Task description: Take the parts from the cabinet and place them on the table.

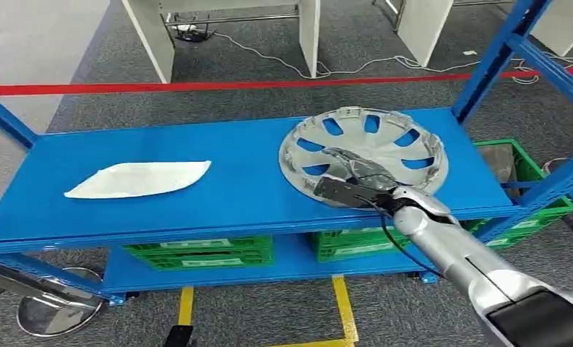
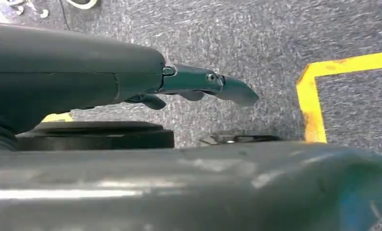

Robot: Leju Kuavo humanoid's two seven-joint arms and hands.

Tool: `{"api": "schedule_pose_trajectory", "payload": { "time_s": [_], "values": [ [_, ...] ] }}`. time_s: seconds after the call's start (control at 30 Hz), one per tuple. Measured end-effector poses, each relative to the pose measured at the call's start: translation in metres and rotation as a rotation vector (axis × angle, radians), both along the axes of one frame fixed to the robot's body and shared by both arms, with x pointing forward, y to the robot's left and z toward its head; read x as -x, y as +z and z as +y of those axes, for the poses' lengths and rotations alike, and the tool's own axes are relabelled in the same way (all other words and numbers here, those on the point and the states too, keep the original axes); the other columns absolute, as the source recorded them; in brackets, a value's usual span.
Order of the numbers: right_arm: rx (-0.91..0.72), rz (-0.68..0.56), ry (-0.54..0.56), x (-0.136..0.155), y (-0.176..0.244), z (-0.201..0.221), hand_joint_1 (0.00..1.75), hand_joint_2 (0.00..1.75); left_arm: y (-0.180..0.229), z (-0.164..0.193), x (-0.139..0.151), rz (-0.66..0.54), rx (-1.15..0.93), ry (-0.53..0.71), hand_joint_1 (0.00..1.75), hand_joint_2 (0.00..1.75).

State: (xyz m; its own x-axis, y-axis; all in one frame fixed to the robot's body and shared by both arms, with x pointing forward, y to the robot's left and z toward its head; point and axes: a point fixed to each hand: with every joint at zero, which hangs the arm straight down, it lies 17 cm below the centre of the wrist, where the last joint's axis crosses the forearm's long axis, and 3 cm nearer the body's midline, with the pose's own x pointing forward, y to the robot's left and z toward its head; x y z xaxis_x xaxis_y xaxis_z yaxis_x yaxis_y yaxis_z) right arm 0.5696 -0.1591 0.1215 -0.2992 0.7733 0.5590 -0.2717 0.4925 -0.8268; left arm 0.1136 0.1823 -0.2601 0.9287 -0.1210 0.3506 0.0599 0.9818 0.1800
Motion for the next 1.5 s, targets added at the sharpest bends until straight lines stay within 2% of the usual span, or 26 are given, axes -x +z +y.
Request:
{"api": "schedule_pose_trajectory", "payload": {
  "time_s": [0.13, 0.43, 0.67, 0.7, 0.73, 1.5],
  "values": [
    [0.091, 0.085, -0.079, -0.003, -0.026, -0.020, 0.00, 1.75, 0.000, -0.001, 0.001, 0.003, 0.006, 0.000, 0.00, 0.00],
    [0.209, 0.138, -0.167, -0.014, -0.045, -0.063, 0.00, 1.75, 0.000, -0.003, 0.000, 0.004, 0.009, -0.001, 0.00, 0.00],
    [0.280, 0.213, -0.188, -0.014, -0.058, -0.079, 0.00, 1.75, 0.000, -0.004, 0.001, 0.008, 0.011, -0.002, 0.00, 0.00],
    [0.287, 0.215, -0.187, -0.015, -0.056, -0.080, 1.66, 1.75, 0.000, -0.005, 0.001, 0.008, 0.012, -0.003, 0.00, 0.00],
    [0.292, 0.217, -0.188, -0.016, -0.055, -0.081, 1.75, 1.75, 0.000, -0.005, 0.001, 0.008, 0.012, -0.004, 0.00, 0.00],
    [0.314, 0.236, -0.157, -0.014, -0.060, -0.080, 1.75, 1.75, -0.001, -0.002, 0.002, 0.012, 0.006, -0.002, 0.00, 0.00]
  ]
}}
